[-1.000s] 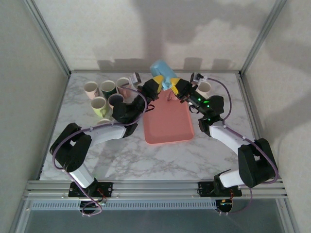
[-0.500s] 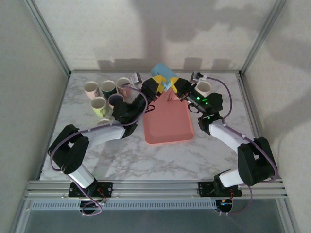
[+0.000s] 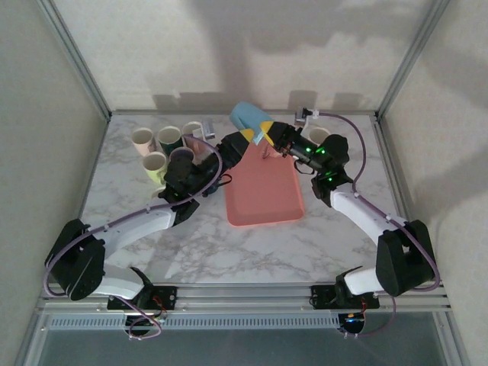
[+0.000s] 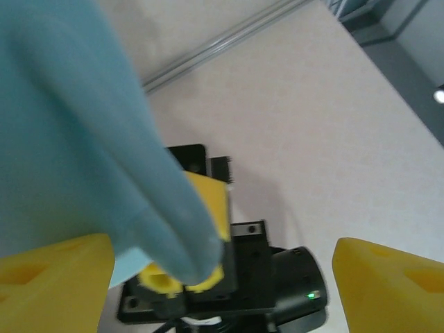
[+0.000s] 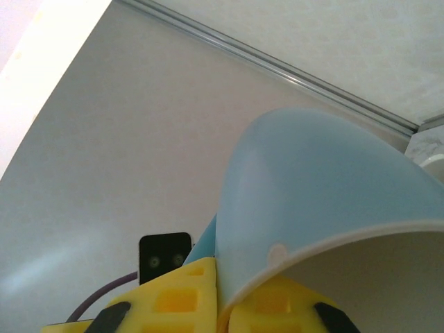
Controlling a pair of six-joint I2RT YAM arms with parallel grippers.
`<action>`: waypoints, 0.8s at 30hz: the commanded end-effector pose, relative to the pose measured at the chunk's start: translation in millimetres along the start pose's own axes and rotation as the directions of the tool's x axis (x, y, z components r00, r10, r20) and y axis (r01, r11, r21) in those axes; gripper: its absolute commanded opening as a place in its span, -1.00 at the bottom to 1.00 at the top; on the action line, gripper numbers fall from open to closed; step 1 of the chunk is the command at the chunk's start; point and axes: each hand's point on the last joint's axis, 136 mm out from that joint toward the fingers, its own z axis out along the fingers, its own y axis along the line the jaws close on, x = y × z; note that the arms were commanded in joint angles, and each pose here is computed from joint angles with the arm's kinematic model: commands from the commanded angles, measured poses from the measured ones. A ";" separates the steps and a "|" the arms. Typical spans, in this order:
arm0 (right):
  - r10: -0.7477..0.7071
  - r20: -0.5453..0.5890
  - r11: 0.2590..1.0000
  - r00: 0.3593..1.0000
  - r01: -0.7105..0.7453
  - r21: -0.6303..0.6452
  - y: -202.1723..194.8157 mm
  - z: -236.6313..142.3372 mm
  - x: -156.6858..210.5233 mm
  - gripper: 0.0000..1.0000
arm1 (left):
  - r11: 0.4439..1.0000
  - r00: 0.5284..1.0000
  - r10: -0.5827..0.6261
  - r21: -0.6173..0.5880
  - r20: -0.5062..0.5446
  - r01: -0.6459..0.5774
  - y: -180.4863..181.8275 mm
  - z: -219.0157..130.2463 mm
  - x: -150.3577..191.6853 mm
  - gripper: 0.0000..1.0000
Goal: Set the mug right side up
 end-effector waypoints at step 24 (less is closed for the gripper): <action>-0.266 -0.302 0.835 0.916 0.375 0.402 -0.9 -39.6 15.5 -1.00 | 0.712 0.785 0.515 -0.338 -0.344 -0.616 51.2 -76.1 -1.4 0.85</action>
